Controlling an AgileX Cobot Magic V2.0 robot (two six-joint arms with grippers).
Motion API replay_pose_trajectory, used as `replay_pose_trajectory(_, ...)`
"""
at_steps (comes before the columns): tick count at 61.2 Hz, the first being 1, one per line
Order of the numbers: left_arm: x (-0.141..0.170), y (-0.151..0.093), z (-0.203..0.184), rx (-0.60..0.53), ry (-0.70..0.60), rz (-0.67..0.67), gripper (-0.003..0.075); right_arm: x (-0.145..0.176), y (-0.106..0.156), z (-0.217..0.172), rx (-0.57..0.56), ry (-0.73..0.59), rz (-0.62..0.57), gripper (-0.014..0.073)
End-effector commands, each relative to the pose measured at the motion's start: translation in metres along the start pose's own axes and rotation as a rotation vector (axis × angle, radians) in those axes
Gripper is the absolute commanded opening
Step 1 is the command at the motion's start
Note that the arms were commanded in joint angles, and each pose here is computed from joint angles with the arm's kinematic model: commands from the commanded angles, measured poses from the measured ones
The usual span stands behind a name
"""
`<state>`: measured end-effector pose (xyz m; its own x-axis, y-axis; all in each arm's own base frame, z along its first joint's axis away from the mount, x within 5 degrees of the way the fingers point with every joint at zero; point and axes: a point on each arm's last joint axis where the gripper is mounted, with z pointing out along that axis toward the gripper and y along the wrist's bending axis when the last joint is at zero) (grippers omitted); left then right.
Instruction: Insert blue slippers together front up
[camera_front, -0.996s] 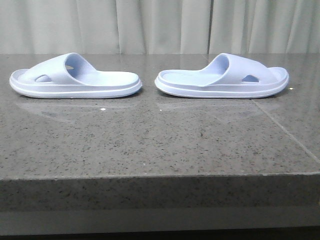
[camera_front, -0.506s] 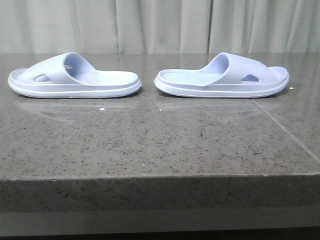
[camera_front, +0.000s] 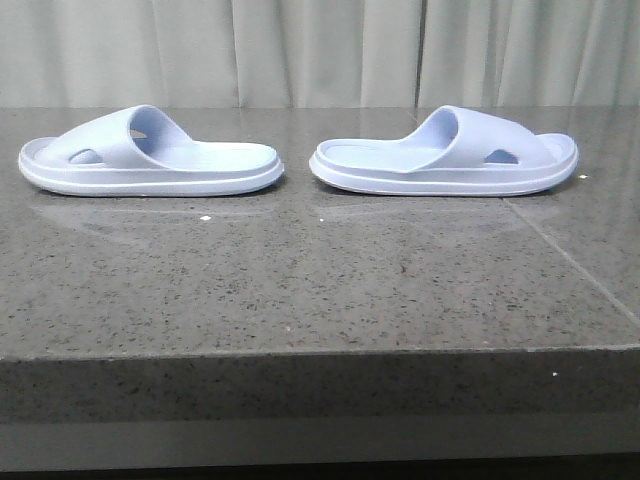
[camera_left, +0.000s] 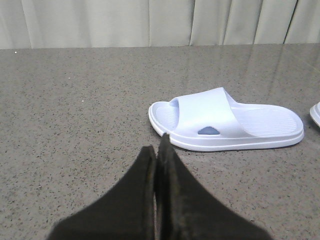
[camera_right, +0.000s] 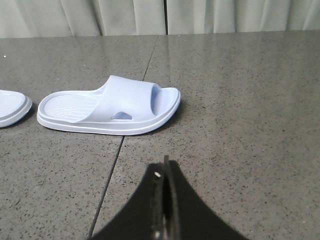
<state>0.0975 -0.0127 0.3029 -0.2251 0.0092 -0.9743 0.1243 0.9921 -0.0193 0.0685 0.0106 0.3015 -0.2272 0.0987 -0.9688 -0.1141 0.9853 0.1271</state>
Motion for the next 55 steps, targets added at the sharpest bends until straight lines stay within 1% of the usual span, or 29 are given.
replay_pose_trajectory(1,-0.0226,-0.001,-0.0017,0.008,-0.124,-0.007,-0.0019,-0.0205,0.001,0.0011,0.007,-0.091,-0.02,-0.0103)
replay_pose_trajectory(4,-0.025,-0.001,-0.0029,0.009,-0.152,-0.007,-0.001,-0.0219,0.001,0.0012,0.006,-0.106,-0.02,-0.0081)
replay_pose_trajectory(7,-0.0268,-0.0011,-0.0032,0.009,-0.173,-0.007,0.0025,-0.0229,0.0011,0.0011,0.006,-0.117,-0.02,-0.0027)
replay_pose_trajectory(9,-0.0276,-0.0011,-0.0033,0.01,-0.181,-0.007,0.0067,-0.0231,0.0011,0.0011,0.005,-0.119,-0.02,0.0013)
replay_pose_trajectory(12,-0.0279,-0.0011,-0.0034,0.01,-0.185,-0.007,0.016,-0.0232,0.0011,0.0011,0.005,-0.12,-0.02,0.0104)
replay_pose_trajectory(13,-0.0279,-0.0011,-0.0034,0.01,-0.185,-0.007,0.0187,-0.0232,0.0011,0.0011,0.005,-0.12,-0.02,0.0149)
replay_pose_trajectory(14,-0.0279,-0.0011,-0.0034,0.01,-0.185,-0.007,0.0231,-0.0232,0.0011,0.0011,0.005,-0.12,-0.02,0.0181)
replay_pose_trajectory(15,-0.0278,-0.0011,-0.0033,0.01,-0.183,-0.007,0.0278,-0.0231,0.0011,0.0011,0.005,-0.119,-0.02,0.0244)
replay_pose_trajectory(17,-0.0278,-0.0011,-0.0033,0.01,-0.183,-0.007,0.0342,-0.0231,0.0011,0.0011,0.005,-0.119,-0.02,0.0307)
replay_pose_trajectory(18,-0.0278,-0.0011,-0.0033,0.01,-0.183,-0.007,0.0389,-0.0231,0.0011,0.0011,0.005,-0.119,-0.02,0.035)
replay_pose_trajectory(22,-0.0278,-0.0011,-0.0033,0.01,-0.183,-0.007,0.0518,-0.0232,0.0011,0.0011,0.005,-0.12,-0.02,0.0451)
replay_pose_trajectory(25,-0.0278,-0.0011,-0.0033,0.01,-0.183,-0.007,0.0571,-0.0232,0.0011,0.0011,0.005,-0.12,-0.02,0.0498)
replay_pose_trajectory(29,-0.0278,-0.0011,-0.0033,0.01,-0.183,-0.007,0.0595,-0.0232,0.0011,0.0011,0.005,-0.12,-0.02,0.0517)
replay_pose_trajectory(55,-0.0272,-0.0011,-0.0031,0.01,-0.181,-0.007,0.0584,-0.0233,0.0011,0.001,0.005,-0.121,-0.02,0.0511)
